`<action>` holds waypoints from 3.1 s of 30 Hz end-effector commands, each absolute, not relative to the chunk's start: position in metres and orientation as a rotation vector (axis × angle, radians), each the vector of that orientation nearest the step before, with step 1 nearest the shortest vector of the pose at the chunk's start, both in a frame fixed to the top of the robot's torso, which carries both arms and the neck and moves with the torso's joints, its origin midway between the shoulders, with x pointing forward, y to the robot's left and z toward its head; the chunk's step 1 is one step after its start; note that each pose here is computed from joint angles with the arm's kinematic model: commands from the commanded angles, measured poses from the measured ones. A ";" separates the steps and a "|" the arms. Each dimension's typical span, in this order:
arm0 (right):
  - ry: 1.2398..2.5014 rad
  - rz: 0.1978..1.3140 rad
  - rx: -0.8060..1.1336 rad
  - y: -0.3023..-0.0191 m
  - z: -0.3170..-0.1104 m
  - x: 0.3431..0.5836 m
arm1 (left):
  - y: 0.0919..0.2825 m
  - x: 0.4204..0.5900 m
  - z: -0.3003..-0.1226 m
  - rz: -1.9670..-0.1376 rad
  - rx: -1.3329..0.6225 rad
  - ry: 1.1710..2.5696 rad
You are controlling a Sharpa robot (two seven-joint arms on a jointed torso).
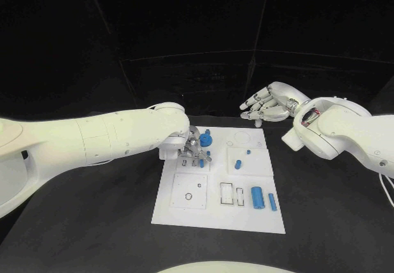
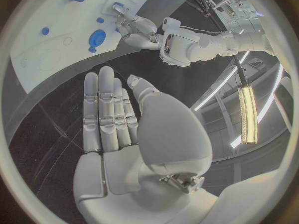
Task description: Assemble the parts on the task board
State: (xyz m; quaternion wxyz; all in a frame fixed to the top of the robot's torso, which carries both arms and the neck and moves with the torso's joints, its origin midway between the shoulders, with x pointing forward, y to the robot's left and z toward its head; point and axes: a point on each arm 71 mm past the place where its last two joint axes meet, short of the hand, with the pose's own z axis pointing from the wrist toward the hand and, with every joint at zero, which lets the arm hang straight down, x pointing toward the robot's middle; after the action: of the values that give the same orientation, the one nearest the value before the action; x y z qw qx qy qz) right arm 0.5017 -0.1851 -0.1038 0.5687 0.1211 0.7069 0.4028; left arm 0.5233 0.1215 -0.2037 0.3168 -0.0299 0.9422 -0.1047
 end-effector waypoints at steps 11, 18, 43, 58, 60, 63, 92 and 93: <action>1.657 0.951 0.274 -0.184 -0.102 0.502 | 0.122 0.524 -0.207 -0.261 -0.073 2.493; 1.666 0.944 0.270 -0.184 -0.103 0.502 | 0.123 0.524 -0.208 -0.272 -0.104 2.491; 1.684 0.933 0.259 -0.181 -0.104 0.503 | 0.121 0.521 -0.210 -0.309 -0.132 2.512; 1.684 0.932 0.260 -0.181 -0.104 0.503 | 0.122 0.521 -0.208 -0.367 -0.168 2.460; 1.684 0.932 0.260 -0.181 -0.104 0.503 | 0.122 0.521 -0.207 -0.375 -0.173 2.453; 1.683 0.931 0.261 -0.181 -0.104 0.504 | 0.124 0.521 -0.207 -0.385 -0.181 2.442; 1.678 0.925 0.266 -0.186 -0.104 0.504 | 0.172 0.497 -0.205 -0.438 -0.329 2.170; 1.679 0.925 0.266 -0.186 -0.104 0.504 | 0.172 0.497 -0.205 -0.434 -0.329 2.170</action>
State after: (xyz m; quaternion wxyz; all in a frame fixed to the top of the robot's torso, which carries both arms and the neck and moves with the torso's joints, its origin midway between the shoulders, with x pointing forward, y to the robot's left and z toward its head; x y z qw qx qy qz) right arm 0.5041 -0.1869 -0.1060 0.5664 0.1169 0.7157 0.3915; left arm 0.4939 0.1725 -0.2095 0.4083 -0.1377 0.8856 -0.1734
